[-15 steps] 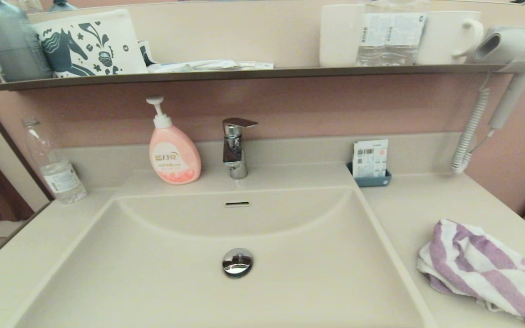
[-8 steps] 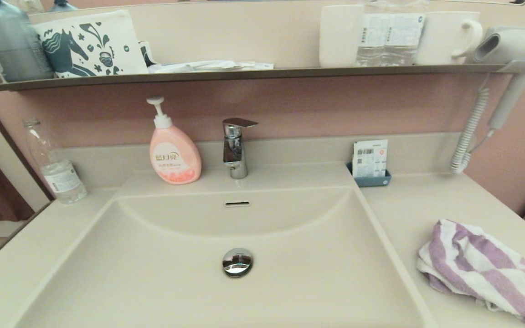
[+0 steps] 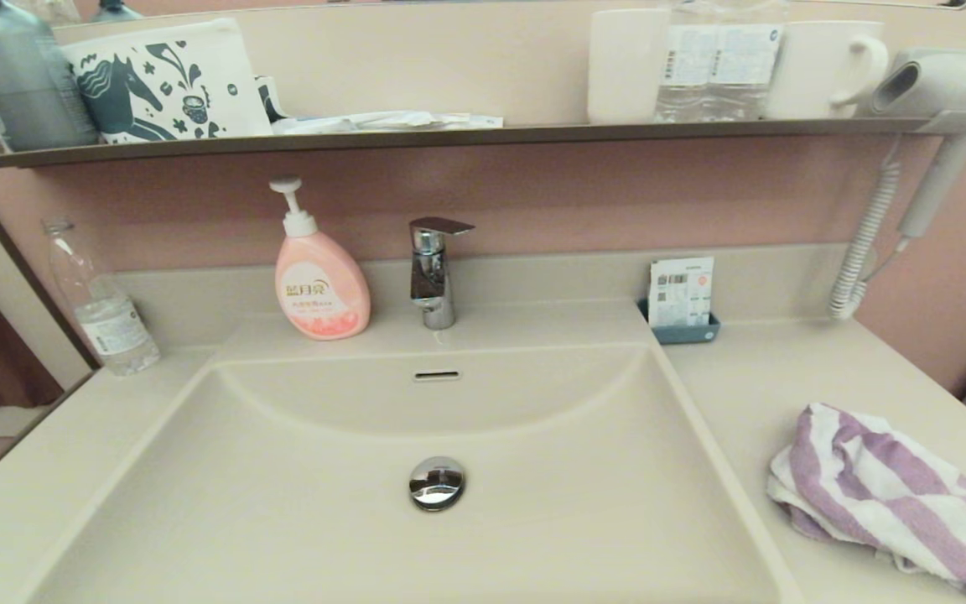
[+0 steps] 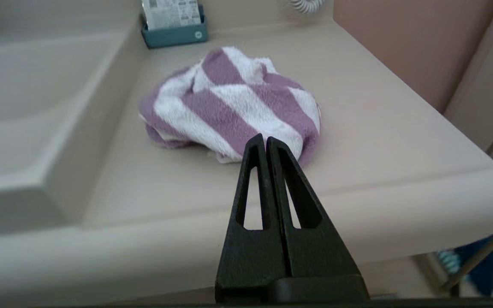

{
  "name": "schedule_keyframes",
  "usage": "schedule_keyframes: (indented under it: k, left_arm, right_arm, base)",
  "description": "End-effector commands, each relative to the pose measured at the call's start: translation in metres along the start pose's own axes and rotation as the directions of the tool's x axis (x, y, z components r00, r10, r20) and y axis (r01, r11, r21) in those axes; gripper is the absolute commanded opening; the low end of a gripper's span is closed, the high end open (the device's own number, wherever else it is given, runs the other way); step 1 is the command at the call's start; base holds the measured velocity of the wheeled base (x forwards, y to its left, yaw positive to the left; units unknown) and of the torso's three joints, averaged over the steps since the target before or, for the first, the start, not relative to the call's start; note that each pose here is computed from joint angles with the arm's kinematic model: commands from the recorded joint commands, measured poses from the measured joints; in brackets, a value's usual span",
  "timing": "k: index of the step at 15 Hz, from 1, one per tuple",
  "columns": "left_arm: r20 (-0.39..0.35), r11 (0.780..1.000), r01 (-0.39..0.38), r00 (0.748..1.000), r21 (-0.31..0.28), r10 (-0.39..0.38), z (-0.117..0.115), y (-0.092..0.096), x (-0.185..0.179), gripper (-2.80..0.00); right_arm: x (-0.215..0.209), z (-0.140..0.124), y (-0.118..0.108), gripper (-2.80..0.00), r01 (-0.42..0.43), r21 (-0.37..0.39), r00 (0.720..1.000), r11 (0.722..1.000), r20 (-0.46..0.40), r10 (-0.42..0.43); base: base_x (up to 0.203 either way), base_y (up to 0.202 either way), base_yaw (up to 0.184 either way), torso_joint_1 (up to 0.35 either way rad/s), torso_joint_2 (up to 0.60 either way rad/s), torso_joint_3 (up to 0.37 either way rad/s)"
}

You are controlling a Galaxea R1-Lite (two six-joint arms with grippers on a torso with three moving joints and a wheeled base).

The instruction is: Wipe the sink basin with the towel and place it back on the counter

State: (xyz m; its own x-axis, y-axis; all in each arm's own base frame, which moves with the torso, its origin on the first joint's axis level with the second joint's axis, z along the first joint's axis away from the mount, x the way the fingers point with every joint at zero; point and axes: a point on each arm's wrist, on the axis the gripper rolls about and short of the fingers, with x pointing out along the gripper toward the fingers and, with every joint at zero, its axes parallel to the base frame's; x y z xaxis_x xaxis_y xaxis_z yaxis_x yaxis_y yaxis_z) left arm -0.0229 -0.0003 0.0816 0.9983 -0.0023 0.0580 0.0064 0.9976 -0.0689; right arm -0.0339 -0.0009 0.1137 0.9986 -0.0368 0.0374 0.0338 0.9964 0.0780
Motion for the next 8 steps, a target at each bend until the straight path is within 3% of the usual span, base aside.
schedule_keyframes:
  k: [1, 8]
  left_arm:
    - [0.000, 1.000, -0.001, 1.000, -0.002, 0.001, 0.000, 0.000, 0.000, -2.80]
    - [0.000, 1.000, -0.001, 1.000, -0.001, 0.001, 0.000, 0.000, 0.000, -2.80]
  right_arm:
    - [0.002, -0.016, -0.001, -2.80, -0.003, -0.029, 1.000, 1.000, 0.011, 0.003]
    - [0.010, -0.038, -0.002, -2.80, -0.018, -0.105, 0.999, 0.994, -0.036, 0.014]
  base:
    - [0.000, 0.000, 0.000, 0.000, 0.00, 0.000]
    - [0.000, 0.000, 0.000, 0.000, 0.00, 0.000]
